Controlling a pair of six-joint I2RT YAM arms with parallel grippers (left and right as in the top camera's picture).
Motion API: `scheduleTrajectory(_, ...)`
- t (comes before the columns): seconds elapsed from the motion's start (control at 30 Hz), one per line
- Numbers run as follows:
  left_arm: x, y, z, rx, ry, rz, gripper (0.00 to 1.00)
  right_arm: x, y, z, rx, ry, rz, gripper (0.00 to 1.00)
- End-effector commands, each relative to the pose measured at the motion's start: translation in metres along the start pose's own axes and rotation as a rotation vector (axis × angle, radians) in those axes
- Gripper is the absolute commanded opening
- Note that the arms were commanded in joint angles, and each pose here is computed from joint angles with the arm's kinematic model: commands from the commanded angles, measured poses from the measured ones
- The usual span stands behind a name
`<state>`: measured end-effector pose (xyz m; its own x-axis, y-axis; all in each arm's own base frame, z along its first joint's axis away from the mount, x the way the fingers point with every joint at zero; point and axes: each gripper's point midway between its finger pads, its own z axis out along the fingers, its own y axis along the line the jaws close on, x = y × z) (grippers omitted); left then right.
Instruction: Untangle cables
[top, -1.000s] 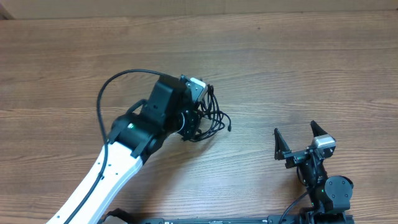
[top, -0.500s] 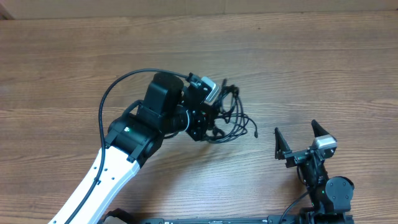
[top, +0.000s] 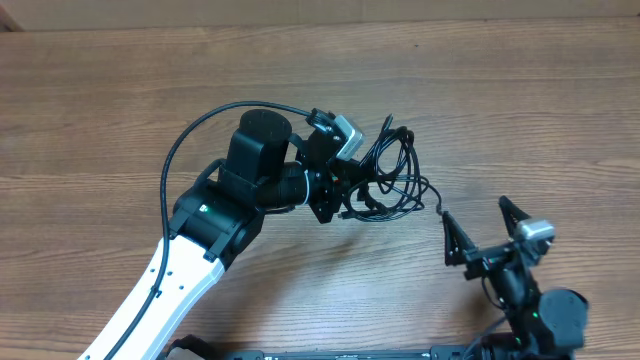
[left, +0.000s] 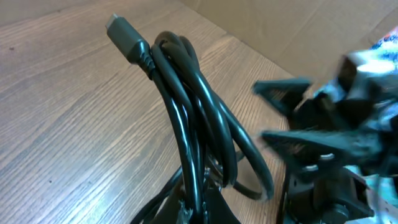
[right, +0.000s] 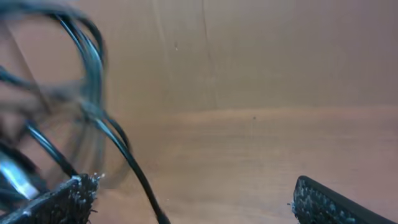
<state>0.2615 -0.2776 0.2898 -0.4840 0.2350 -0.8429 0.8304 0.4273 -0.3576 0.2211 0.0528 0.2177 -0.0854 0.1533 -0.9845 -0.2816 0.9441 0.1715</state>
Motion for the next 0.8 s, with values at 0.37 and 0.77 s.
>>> scheduleTrajectory(0.37, -0.020, -0.025, -0.010, 0.097, -0.061, 0.042, 0.04, -0.078, 0.032, -0.034, -0.060, 0.014, 0.225, 1.00)
scheduleTrajectory(0.77, -0.025, -0.027, -0.010, 0.106, -0.079, 0.079, 0.04, -0.069, 0.045, -0.012, -0.069, 0.417, 0.358, 1.00)
